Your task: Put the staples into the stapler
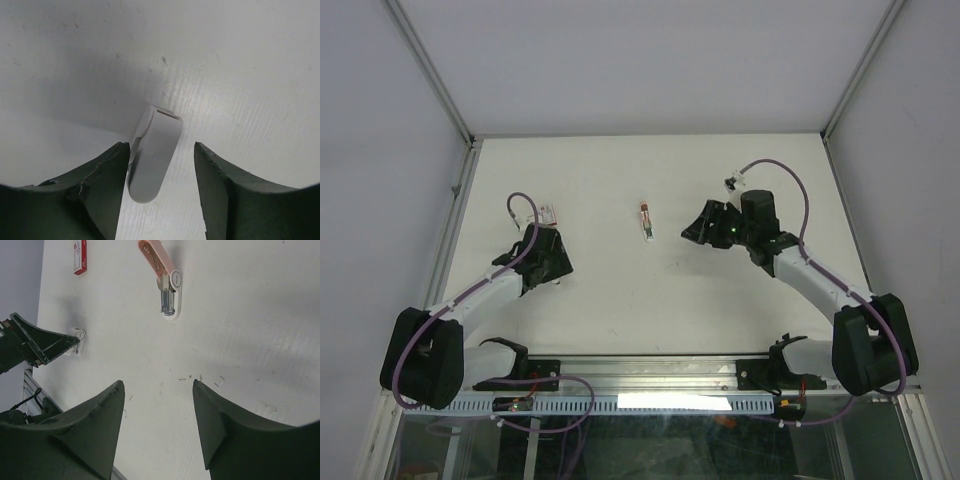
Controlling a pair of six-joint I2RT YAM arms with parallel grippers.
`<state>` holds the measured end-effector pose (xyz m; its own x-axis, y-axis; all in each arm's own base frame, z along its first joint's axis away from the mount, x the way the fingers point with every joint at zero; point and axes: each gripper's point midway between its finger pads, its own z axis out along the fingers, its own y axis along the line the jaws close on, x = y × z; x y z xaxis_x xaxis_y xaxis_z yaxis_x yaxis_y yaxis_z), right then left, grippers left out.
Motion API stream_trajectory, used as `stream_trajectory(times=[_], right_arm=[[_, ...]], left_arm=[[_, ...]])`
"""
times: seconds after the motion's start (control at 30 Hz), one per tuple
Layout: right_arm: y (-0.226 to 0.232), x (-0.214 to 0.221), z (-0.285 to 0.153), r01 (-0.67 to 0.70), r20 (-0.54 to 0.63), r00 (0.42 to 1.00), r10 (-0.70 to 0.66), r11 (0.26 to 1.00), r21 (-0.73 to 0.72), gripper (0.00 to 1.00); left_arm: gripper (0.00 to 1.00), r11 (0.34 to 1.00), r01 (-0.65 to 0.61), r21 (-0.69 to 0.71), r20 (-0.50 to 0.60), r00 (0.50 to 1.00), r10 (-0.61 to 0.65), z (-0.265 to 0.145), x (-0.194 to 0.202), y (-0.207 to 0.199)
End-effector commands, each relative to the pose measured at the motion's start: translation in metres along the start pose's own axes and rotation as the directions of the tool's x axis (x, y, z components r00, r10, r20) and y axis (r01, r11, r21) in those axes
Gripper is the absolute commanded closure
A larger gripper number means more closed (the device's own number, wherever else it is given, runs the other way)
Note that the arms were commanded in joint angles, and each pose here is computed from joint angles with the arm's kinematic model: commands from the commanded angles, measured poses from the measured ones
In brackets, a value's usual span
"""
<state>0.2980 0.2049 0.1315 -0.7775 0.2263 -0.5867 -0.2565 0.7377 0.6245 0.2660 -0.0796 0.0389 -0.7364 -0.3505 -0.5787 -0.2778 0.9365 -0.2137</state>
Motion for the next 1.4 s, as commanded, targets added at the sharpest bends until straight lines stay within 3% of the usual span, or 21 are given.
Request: stream_trajectory(times=[0.0,0.2,0.43,0.57,0.7,0.8,0.87,0.93,1.03,1.2,1.37], right_arm=[[0.014,-0.024,-0.013,0.057,0.097,0.994,-0.053,0.998,-0.039,0.40],[0.014,-0.025,-0.017,0.064,0.110,0.992,-0.060,0.997,-0.036,0.40],[0.006,-0.027,-0.017,0.036,0.108,0.993,-0.037,0.999,0.008,0.40],[0.016,-0.027,-0.021,0.033,0.100,0.995,-0.029,0.999,-0.035,0.39],[0.055,-0.020,-0.029,0.047,0.063,0.998,-0.032,0.968,-0.248,0.39],[0.087,-0.011,-0.043,0.026,0.023,1.000,-0.018,0.902,-0.432,0.32],[0.104,-0.006,-0.052,0.006,0.000,1.000,-0.007,0.859,-0.512,0.32],[0.122,-0.001,-0.065,0.007,-0.011,1.000,-0.017,0.810,-0.586,0.31],[0.150,0.004,-0.086,0.086,0.040,0.996,-0.080,0.731,-0.677,0.26],[0.183,0.007,-0.108,0.199,0.135,0.980,-0.147,0.654,-0.730,0.23],[0.204,0.007,-0.117,0.266,0.207,0.964,-0.168,0.602,-0.753,0.23]], left_arm=[[0.46,1.000,-0.011,0.011,0.039,0.999,0.010,-0.003,-0.015,-0.010],[0.56,1.000,-0.024,-0.006,0.015,1.000,0.024,-0.002,-0.008,-0.009],[0.83,0.999,-0.038,0.009,0.005,0.999,0.038,-0.003,-0.009,-0.014],[0.98,0.991,-0.039,0.127,-0.001,0.999,0.040,-0.016,-0.015,-0.041],[1.00,0.929,-0.066,0.364,0.079,0.996,0.039,-0.055,-0.039,-0.094],[1.00,0.763,-0.105,0.638,0.161,0.987,0.002,-0.108,-0.059,-0.146],[1.00,0.584,-0.149,0.798,0.206,0.978,-0.032,-0.155,-0.066,-0.175],[1.00,0.398,-0.203,0.895,0.239,0.970,-0.042,-0.198,-0.066,-0.194],[1.00,0.209,-0.282,0.936,0.297,0.954,-0.044,-0.243,-0.063,-0.208],[1.00,0.013,-0.347,0.938,0.348,0.938,-0.014,-0.283,-0.049,-0.222],[1.00,-0.111,-0.371,0.922,0.373,0.928,-0.001,-0.310,-0.037,-0.236]])
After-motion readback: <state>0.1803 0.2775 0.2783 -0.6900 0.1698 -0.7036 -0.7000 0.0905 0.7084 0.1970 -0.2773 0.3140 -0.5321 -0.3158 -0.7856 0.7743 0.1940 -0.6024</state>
